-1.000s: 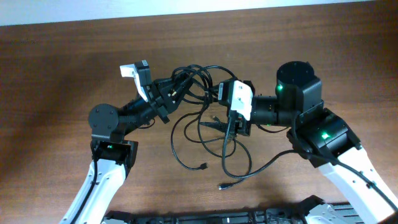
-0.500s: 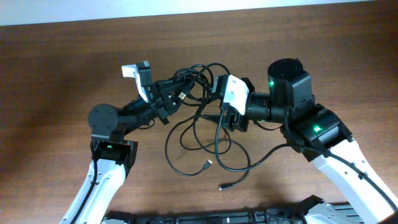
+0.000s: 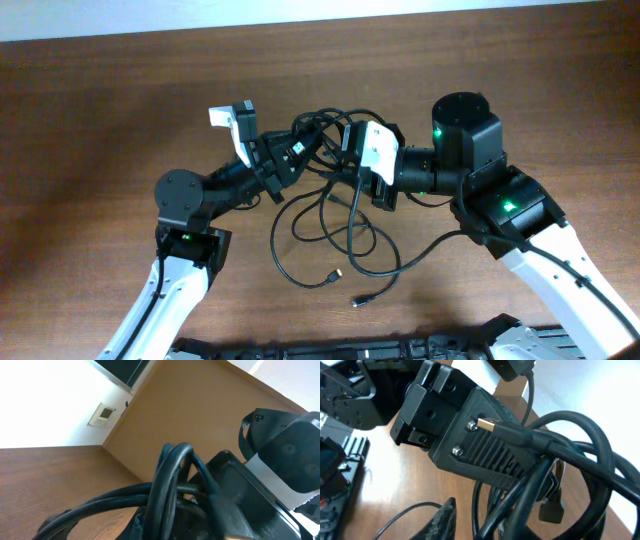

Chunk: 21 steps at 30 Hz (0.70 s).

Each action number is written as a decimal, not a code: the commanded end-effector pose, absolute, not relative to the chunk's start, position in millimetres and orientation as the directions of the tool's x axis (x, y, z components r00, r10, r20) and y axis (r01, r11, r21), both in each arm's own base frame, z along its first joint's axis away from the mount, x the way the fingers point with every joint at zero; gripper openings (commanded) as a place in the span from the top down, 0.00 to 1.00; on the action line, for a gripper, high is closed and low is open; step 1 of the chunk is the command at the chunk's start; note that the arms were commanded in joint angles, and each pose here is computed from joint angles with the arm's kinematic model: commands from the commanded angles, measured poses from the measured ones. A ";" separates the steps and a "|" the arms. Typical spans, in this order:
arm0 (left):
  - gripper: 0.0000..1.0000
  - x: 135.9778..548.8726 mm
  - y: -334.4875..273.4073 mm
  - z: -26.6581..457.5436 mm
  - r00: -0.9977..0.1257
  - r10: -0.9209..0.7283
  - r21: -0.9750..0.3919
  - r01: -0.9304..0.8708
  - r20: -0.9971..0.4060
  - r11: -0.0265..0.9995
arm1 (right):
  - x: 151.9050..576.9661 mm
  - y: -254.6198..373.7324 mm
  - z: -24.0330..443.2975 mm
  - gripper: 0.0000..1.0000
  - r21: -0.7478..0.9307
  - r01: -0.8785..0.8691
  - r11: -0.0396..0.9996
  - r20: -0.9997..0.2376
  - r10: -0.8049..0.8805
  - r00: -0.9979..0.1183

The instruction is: Untangle cables

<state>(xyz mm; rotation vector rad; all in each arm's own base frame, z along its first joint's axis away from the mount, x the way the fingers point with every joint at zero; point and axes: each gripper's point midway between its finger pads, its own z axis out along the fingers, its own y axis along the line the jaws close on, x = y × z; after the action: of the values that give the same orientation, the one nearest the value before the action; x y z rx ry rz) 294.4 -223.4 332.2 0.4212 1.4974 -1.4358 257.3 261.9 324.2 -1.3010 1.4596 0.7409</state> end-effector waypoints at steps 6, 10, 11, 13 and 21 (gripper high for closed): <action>1.00 326.6 -189.6 309.3 -0.524 -0.419 -0.666 0.656 -0.741 0.356 | 244.4 258.7 364.2 0.96 -0.278 -0.931 0.235 -0.938 -0.273 0.211; 1.00 351.1 -148.6 273.1 -0.672 -0.567 -0.878 0.333 -0.477 0.344 | 276.4 228.7 373.4 0.96 -0.223 -0.824 0.521 -0.952 -0.298 0.069; 1.00 351.1 -148.7 272.7 -0.673 -0.567 -0.878 0.331 -0.476 0.344 | 282.4 224.2 372.6 0.96 -0.205 -0.801 0.562 -0.955 -0.294 0.038; 1.00 351.2 -148.5 272.3 -0.673 -0.567 -0.879 0.329 -0.475 0.345 | 287.3 220.0 372.1 0.96 -0.205 -0.779 0.592 -0.954 -0.298 0.025; 1.00 335.4 -161.2 279.5 -0.704 -0.477 -0.850 0.424 -0.527 0.313 | 315.4 175.5 339.6 0.02 -0.012 -0.530 0.848 -0.936 -0.196 -0.292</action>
<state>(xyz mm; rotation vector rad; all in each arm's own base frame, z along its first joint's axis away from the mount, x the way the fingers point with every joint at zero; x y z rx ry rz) 341.0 -157.8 276.9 -0.1109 1.8224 -1.4787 318.1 180.8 338.6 -0.5884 1.8425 0.3566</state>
